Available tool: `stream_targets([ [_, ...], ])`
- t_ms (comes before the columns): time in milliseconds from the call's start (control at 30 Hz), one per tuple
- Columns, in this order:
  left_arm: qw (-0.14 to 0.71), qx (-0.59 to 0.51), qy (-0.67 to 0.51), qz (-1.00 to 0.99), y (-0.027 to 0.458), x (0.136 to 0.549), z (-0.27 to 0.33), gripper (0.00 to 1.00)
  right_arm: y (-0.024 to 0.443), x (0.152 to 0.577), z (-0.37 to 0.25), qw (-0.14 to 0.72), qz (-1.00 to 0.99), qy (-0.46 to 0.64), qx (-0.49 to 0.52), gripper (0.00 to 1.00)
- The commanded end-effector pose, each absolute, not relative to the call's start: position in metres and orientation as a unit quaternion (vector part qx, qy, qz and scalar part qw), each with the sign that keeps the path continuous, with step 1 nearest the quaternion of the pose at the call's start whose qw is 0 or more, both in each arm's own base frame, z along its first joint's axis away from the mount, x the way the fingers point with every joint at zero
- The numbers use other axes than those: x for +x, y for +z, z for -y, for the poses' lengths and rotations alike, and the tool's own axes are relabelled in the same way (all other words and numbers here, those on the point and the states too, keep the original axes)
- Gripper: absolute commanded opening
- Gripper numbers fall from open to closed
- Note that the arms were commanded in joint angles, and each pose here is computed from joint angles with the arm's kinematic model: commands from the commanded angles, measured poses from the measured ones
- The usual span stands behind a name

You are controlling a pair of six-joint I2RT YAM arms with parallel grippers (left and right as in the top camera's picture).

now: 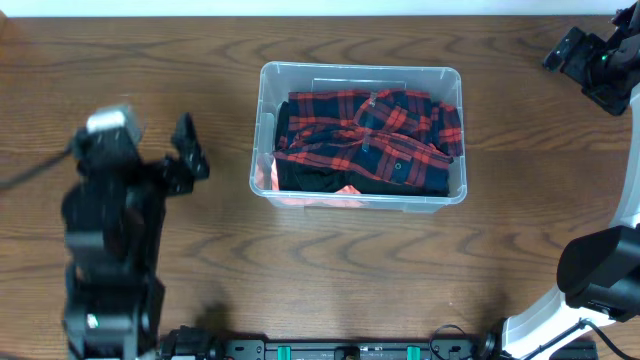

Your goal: Pack container

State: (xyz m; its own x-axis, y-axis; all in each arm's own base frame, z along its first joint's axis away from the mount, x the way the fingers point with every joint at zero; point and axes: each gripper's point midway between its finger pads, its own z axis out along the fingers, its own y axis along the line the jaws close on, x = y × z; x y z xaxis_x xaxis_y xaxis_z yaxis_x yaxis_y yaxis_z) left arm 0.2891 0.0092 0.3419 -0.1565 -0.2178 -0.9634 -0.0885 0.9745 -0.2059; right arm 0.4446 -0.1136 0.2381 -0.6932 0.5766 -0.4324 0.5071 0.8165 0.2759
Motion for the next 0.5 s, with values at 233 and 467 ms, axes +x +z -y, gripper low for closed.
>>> stream_targets([
  [233, 0.69, -0.085, -0.063, -0.716, 0.27, 0.252, -0.011, 0.98, 0.237, 0.446, 0.114, 0.255, -0.916, 0.069, 0.3, 0.99],
  [467, 0.697, -0.082, -0.067, -0.709, 0.234, 0.242, -0.009, 0.98, 0.237, 0.446, 0.114, 0.255, -0.917, 0.069, 0.3, 0.99],
])
